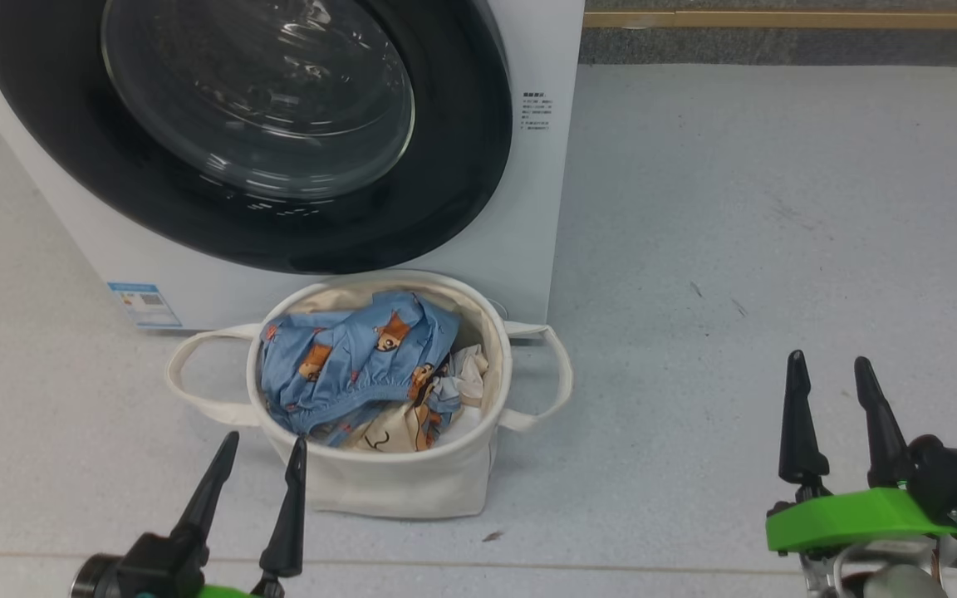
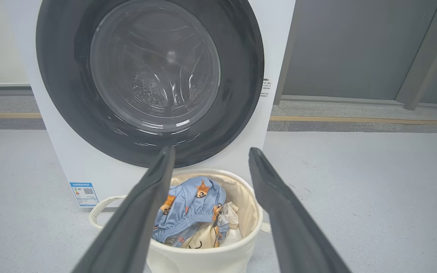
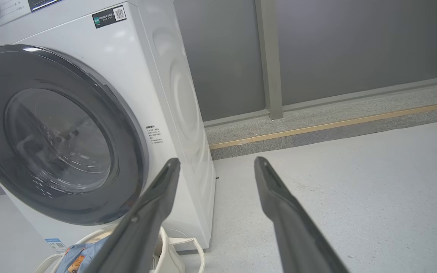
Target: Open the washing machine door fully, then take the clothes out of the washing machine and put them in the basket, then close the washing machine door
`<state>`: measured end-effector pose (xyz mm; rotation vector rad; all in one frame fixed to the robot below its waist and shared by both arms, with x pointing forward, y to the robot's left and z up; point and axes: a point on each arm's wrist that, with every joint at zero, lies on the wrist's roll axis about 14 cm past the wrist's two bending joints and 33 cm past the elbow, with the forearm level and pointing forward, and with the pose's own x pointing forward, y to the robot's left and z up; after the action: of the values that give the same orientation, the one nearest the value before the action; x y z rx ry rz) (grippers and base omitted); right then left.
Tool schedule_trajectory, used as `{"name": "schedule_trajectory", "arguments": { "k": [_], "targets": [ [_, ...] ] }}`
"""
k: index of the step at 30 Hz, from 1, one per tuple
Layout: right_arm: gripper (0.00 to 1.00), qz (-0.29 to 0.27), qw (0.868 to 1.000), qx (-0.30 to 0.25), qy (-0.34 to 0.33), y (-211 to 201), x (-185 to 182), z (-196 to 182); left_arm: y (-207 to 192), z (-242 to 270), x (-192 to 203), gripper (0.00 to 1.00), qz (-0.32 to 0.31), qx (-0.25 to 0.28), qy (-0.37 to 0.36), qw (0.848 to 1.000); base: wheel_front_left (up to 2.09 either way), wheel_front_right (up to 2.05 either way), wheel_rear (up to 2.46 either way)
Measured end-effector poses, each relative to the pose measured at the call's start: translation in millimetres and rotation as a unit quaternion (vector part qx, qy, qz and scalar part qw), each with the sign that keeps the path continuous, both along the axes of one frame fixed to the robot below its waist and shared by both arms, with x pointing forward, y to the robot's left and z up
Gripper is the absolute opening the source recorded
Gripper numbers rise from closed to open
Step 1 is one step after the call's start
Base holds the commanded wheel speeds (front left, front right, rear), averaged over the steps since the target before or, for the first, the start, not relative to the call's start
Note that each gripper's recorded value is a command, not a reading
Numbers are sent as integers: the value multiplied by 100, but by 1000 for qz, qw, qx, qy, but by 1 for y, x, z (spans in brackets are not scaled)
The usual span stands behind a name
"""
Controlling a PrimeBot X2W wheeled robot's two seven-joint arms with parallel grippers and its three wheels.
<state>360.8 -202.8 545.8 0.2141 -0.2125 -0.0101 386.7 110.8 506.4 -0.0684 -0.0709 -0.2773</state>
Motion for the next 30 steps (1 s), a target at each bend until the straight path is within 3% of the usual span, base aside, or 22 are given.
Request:
{"name": "schedule_trajectory", "arguments": {
  "k": [30],
  "targets": [
    [100, 16, 1000, -2, -7, 11, -4, 5, 2, 8, -8, 100, 5, 2, -12, 1000, 0, 0, 0]
  ]
}}
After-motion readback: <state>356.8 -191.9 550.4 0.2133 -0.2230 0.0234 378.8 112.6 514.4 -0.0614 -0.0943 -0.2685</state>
